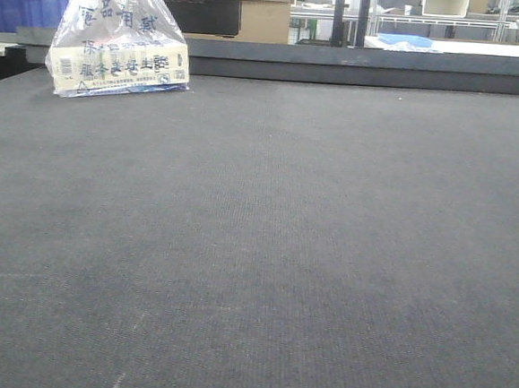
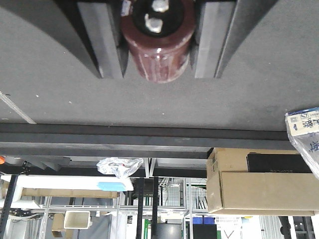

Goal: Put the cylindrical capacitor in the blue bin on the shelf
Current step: 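Lift both held cylinders up off the table surface, then drive the base away from the table to the blue-bin shelf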

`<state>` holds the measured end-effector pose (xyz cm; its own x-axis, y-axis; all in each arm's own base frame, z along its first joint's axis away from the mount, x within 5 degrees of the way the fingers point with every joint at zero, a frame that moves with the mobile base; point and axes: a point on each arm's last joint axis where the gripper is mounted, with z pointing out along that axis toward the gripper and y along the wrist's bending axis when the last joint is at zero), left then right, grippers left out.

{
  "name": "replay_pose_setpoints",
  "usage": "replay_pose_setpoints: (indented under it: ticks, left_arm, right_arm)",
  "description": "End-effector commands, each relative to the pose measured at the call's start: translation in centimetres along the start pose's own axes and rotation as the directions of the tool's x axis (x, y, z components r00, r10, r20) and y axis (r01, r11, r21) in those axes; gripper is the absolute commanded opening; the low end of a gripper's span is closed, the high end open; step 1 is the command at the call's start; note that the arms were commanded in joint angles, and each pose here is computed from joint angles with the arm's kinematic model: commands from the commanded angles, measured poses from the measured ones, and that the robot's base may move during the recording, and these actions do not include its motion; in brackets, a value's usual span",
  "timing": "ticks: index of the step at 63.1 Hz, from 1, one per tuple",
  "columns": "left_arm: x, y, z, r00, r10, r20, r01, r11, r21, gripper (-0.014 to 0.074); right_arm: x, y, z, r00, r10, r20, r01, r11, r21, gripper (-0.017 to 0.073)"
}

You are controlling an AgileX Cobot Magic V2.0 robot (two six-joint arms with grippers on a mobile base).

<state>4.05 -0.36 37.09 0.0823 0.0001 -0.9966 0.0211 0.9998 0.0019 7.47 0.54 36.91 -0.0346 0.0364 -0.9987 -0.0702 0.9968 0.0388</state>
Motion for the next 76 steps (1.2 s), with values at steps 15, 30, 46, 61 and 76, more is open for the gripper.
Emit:
replay_pose_setpoints:
  ticks: [15, 30, 46, 61, 76]
  left_arm:
    - [-0.27, 0.01, -0.18, 1.000, -0.003, 0.030, 0.003, 1.000, -0.003, -0.0111]
    - [-0.27, 0.01, -0.18, 1.000, -0.003, 0.030, 0.003, 1.000, -0.003, -0.0111]
    - [-0.27, 0.01, -0.18, 1.000, -0.003, 0.030, 0.003, 1.000, -0.003, -0.0111]
    - [-0.27, 0.01, -0.18, 1.000, -0.003, 0.030, 0.003, 1.000, -0.003, -0.0111]
    - [-0.27, 0.01, -0.18, 1.000, -0.003, 0.030, 0.003, 1.000, -0.003, -0.0111]
  right_arm:
    - [-0.35, -0.01, -0.15, 0.999, -0.016, 0.040, 0.016, 1.000, 0.002, -0.0162]
    - [-0.35, -0.01, -0.15, 0.999, -0.016, 0.040, 0.016, 1.000, 0.002, -0.0162]
    - [-0.35, -0.01, -0.15, 0.999, -0.016, 0.040, 0.016, 1.000, 0.002, -0.0162]
    - [-0.35, -0.01, -0.15, 0.999, -0.016, 0.040, 0.016, 1.000, 0.002, -0.0162]
    - [-0.35, -0.01, -0.15, 0.999, -0.016, 0.040, 0.016, 1.000, 0.002, -0.0162]
